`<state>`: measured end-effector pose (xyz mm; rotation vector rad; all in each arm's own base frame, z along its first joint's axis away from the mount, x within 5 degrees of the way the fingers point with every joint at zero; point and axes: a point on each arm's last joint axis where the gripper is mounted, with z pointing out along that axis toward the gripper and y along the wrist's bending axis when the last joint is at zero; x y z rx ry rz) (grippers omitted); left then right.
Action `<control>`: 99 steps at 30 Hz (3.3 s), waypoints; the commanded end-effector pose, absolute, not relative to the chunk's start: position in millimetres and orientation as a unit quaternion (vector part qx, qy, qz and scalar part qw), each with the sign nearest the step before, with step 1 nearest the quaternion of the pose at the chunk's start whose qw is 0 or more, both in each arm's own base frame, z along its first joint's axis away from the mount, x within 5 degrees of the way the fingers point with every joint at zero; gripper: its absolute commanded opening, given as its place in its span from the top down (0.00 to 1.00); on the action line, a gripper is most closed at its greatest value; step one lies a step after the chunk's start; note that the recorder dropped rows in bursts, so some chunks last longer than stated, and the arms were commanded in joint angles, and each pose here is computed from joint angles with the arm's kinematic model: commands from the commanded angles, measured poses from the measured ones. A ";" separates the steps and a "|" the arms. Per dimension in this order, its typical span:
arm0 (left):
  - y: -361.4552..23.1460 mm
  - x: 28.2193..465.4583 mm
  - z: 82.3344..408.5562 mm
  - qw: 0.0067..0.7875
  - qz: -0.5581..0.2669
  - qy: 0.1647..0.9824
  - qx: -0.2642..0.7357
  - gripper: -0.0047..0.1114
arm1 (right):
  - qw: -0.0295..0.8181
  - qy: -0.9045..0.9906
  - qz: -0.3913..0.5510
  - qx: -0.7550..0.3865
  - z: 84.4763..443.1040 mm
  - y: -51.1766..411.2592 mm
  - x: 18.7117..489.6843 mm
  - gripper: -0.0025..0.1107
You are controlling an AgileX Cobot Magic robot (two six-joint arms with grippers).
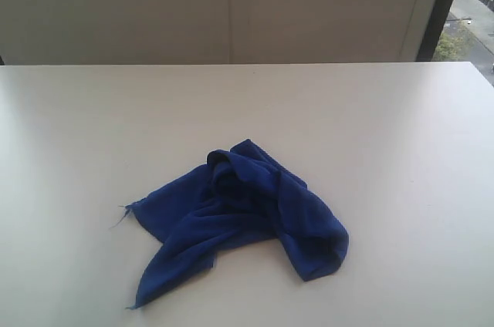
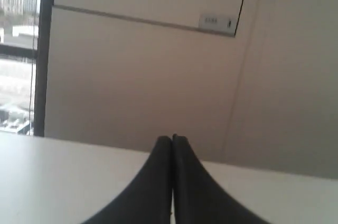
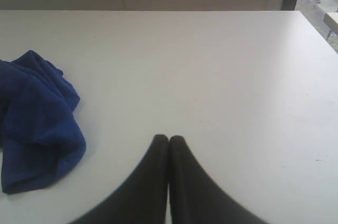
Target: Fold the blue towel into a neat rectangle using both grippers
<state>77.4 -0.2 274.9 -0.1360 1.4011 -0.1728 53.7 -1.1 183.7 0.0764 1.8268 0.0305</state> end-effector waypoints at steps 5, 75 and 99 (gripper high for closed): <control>-10.9 197.7 291.4 0.467 -0.020 0.883 0.039 0.96 | 0.614 0.789 0.014 0.033 182.9 -1.0 53.7 0.98; -125.6 340.1 142.1 0.165 -0.244 0.878 0.376 0.96 | 0.614 0.789 0.014 0.033 182.9 -1.0 53.7 0.98; -126.4 323.0 318.8 0.349 -0.211 0.781 0.473 0.96 | 0.611 0.791 0.014 0.033 182.3 -1.0 53.5 0.98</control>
